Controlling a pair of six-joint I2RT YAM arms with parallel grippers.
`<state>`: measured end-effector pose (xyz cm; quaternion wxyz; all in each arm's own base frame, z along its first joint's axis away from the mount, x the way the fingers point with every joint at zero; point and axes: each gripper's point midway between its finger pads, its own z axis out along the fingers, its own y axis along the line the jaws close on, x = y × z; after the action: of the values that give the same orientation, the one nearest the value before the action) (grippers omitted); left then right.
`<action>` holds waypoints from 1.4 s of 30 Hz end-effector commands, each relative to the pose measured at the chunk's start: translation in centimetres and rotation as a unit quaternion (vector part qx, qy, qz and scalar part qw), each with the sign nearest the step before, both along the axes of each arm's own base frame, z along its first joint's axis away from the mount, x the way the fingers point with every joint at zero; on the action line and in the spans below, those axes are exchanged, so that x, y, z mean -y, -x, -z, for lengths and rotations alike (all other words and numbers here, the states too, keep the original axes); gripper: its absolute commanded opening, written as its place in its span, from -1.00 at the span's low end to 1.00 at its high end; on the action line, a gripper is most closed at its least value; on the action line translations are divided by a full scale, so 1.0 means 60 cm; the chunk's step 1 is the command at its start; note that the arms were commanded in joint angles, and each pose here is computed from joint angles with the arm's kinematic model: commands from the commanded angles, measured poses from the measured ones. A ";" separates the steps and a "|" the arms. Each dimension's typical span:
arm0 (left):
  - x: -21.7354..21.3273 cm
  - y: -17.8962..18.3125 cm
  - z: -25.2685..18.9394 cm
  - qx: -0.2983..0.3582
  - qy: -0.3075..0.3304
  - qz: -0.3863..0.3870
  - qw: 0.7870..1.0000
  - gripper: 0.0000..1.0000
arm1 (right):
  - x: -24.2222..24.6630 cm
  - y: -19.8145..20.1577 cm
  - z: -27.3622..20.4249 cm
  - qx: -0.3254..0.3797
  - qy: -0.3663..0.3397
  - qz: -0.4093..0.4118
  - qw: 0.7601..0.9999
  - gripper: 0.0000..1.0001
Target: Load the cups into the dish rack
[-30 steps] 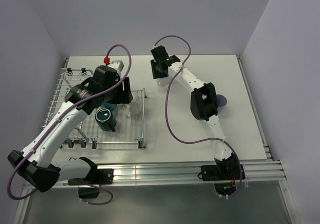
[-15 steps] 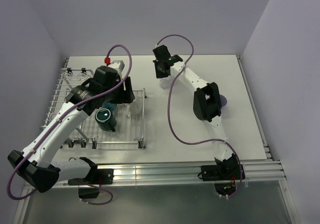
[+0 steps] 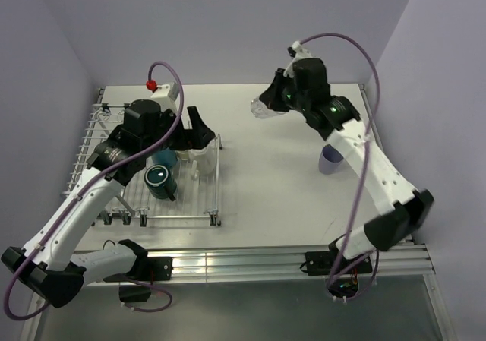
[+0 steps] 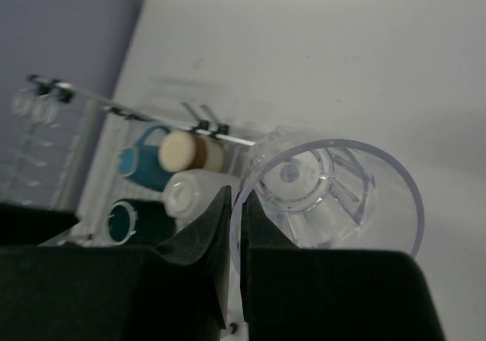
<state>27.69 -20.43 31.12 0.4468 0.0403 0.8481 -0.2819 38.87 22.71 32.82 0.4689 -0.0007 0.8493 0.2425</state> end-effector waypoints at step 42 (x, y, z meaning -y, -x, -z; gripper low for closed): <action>0.109 0.107 -0.084 0.102 0.246 0.271 0.925 0.91 | -0.102 0.271 -0.137 0.000 -0.449 -0.348 0.823 -1.00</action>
<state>22.83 -27.01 34.94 0.4324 0.1646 0.6785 -0.5706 22.98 29.22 38.60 0.2690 -0.0669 0.6281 0.7271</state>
